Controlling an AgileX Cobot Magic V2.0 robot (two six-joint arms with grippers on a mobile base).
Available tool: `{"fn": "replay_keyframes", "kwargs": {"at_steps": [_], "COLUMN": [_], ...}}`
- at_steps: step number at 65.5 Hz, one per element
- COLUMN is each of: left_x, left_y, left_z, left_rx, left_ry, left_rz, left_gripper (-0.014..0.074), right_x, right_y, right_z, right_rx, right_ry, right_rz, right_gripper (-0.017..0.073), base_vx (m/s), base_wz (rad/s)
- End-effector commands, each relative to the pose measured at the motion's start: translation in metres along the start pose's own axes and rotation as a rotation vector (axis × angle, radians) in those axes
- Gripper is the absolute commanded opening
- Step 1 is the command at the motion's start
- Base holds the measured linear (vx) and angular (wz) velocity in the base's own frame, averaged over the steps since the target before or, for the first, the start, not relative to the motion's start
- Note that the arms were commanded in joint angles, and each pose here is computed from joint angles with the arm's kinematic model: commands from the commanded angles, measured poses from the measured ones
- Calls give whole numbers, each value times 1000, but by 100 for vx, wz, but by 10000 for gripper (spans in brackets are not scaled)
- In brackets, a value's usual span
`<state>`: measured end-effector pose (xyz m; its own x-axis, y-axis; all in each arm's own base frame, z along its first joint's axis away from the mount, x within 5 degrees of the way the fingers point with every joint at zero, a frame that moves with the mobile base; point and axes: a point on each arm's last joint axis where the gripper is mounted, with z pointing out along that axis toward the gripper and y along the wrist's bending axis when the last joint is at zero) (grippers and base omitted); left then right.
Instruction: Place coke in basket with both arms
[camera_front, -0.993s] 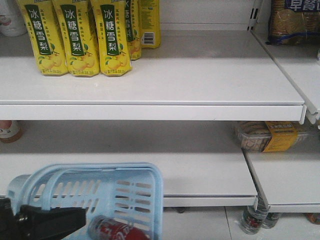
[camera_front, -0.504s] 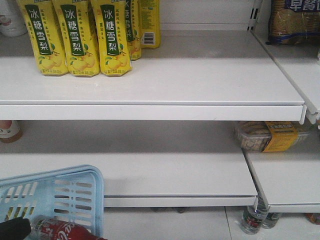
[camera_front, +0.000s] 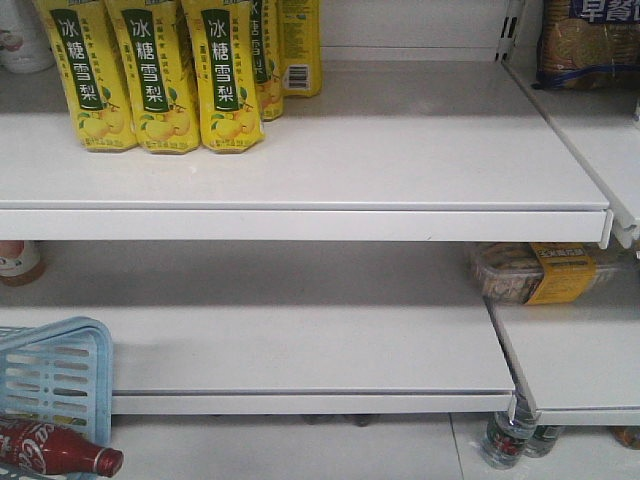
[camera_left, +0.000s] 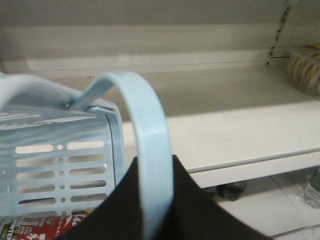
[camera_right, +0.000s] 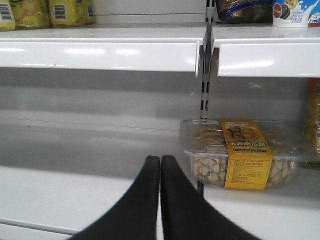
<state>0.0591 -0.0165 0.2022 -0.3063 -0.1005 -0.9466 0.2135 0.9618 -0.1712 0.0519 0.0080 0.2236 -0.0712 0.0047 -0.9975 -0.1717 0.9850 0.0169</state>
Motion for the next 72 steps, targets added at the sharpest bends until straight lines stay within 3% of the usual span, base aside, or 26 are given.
{"fn": "replay_keyframes", "kwargs": {"at_steps": [1,15,27,43,56,72], "left_x": [-25,-12,-2,-4,-6,-8], "left_y": [-1,7,10,10,10,9], "left_z": [-5,-9,-8,-9,-9,-10], "left_rx": [-18,-109,-132,-145,-142,-144], "left_ry": [-244,-309,-329,-349,-369,-398], "left_rz": [39,27,25,100,104,144], "left_gripper": [-6,-6,-6,-6,-6,-6], "right_x": [-16,-16,-16,-16,-16,-16], "right_y": [1,1,1,1,1,1], "right_z": [-1,-1,-1,-1,-1,-1], "right_rx": [-4,-4,-4,-4,-4,-4], "right_ry": [-94,-94,-94,-94,-94,-93], "right_rz": [-9,-9,-9,-9,-9,-9], "right_gripper": [-10,-10,-10,-10,-10,-10], "base_vx": [0,0,0,0,0,0], "base_wz": [0,0,0,0,0,0]}}
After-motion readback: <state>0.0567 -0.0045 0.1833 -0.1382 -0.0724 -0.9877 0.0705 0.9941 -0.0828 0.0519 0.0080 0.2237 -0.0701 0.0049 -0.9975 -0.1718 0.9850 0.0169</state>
